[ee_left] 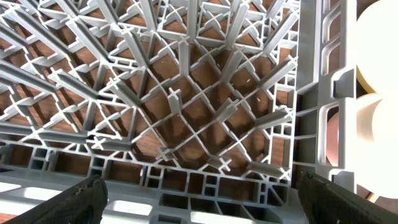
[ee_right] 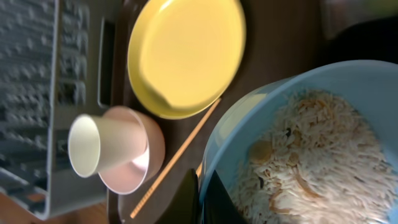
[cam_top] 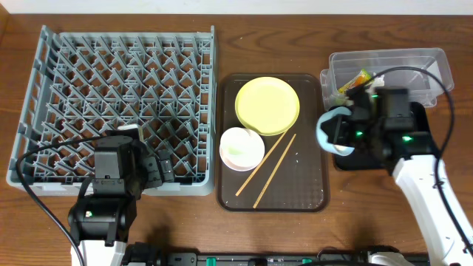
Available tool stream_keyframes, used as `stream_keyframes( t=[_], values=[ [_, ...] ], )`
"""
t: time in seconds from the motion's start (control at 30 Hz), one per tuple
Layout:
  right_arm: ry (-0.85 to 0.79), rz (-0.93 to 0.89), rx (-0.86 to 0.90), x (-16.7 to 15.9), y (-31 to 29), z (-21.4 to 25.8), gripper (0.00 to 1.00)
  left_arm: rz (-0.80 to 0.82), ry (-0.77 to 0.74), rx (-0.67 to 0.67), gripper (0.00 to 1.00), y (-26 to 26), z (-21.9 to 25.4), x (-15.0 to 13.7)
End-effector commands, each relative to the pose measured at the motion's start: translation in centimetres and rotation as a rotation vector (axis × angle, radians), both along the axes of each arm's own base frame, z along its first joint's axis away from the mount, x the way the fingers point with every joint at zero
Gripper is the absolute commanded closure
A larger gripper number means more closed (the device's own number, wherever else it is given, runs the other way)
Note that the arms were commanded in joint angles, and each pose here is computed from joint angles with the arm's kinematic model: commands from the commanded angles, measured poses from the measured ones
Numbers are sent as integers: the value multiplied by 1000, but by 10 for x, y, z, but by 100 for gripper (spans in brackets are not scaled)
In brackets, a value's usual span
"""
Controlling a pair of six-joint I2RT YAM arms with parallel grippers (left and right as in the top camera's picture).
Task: Sort waste into correct bins and load items into the dishwasher rack
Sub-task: 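Tip the blue bowl over the black tray to pour out the rice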
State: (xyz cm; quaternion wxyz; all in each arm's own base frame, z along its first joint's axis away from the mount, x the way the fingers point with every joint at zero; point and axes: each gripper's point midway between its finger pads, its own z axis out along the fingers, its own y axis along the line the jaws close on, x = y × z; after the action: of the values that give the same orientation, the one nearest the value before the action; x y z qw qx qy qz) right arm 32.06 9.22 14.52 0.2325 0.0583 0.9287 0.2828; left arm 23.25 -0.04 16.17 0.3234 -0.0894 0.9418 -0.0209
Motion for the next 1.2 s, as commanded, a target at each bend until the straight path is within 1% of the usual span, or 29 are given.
stream_keyframes(
  t=[0.0,0.23,0.47,0.73,0.93,1.1,1.17],
  values=[
    [-28,24,114,4,-11,12,99,13,-22,-6,1,1,8,3],
    [9,-38,249,12,-51,-3,99,13,-22,-6,1,1,8,3],
    [35,-64,396,20,-77,-26,99,13,-22,-6,1,1,8,3],
    [-34,-87,633,32,-103,-28,99,13,-21,-6,1,1,8,3],
    [-24,-166,761,30,-130,-43,99,13,-21,-6,1,1,8,3],
    [-125,-161,935,28,-151,-29,99,13,-19,-5,1,1,8,2],
    [-101,-203,960,26,-160,-34,99,13,-19,-5,1,1,8,2]
  ],
)
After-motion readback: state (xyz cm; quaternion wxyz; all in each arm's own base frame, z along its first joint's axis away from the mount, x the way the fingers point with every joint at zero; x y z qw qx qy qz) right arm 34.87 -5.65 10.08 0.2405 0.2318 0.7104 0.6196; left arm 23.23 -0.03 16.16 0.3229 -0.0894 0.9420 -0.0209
